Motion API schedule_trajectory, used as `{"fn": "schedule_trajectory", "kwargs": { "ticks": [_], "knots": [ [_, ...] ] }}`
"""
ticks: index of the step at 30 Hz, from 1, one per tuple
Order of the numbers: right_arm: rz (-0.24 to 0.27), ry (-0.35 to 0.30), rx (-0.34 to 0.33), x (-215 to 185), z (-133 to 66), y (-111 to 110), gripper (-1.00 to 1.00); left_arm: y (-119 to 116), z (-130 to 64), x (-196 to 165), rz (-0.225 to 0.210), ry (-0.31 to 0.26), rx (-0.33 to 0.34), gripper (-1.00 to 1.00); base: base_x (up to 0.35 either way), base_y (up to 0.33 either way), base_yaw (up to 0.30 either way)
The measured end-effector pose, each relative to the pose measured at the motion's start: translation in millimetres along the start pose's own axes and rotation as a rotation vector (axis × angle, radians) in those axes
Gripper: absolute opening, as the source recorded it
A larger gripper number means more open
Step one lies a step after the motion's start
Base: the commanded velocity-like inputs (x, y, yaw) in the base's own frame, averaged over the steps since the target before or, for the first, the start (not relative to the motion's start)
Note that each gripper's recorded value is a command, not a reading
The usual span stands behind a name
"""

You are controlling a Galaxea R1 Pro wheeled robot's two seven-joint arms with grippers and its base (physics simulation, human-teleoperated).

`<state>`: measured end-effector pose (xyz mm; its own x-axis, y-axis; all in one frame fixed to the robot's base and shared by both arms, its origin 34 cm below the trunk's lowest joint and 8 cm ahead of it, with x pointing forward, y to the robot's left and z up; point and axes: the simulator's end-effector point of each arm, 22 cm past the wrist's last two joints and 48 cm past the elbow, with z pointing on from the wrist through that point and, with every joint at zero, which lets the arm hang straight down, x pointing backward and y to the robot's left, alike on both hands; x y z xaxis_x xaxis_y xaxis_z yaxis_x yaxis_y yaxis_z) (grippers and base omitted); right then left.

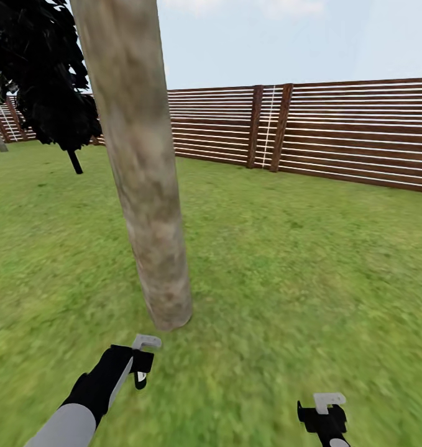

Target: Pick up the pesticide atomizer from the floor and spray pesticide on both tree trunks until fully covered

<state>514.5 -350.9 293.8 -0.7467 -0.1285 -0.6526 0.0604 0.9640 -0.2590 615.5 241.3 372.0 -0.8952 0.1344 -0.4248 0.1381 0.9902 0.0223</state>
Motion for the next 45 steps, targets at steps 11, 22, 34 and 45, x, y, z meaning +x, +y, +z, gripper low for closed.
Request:
{"fn": "schedule_trajectory", "kwargs": {
  "ticks": [11,22,34,45],
  "knots": [
    [-0.001,0.001,-0.002,0.4,0.3,1.4,1.0,-0.2,-0.8,-3.9,0.001,-0.009,0.0,-1.0,-0.063,0.0,0.0],
    [0.001,0.001,-0.005,0.7,-0.2,2.6,1.0,16.0,-43.2,-85.2,-0.014,-0.04,-0.029,-1.0,-0.016,0.0,-0.085],
    [0.0,0.002,-0.005,1.5,0.0,2.1,1.0,37.1,-47.1,-82.4,-0.02,-0.019,-0.066,-1.0,-0.089,-0.12,-0.006],
    [0.0,0.002,-0.005,1.2,-0.2,2.2,1.0,70.5,-62.9,-113.6,-0.036,-0.05,-0.116,-1.0,-0.036,-0.013,0.173]
  ]
}}
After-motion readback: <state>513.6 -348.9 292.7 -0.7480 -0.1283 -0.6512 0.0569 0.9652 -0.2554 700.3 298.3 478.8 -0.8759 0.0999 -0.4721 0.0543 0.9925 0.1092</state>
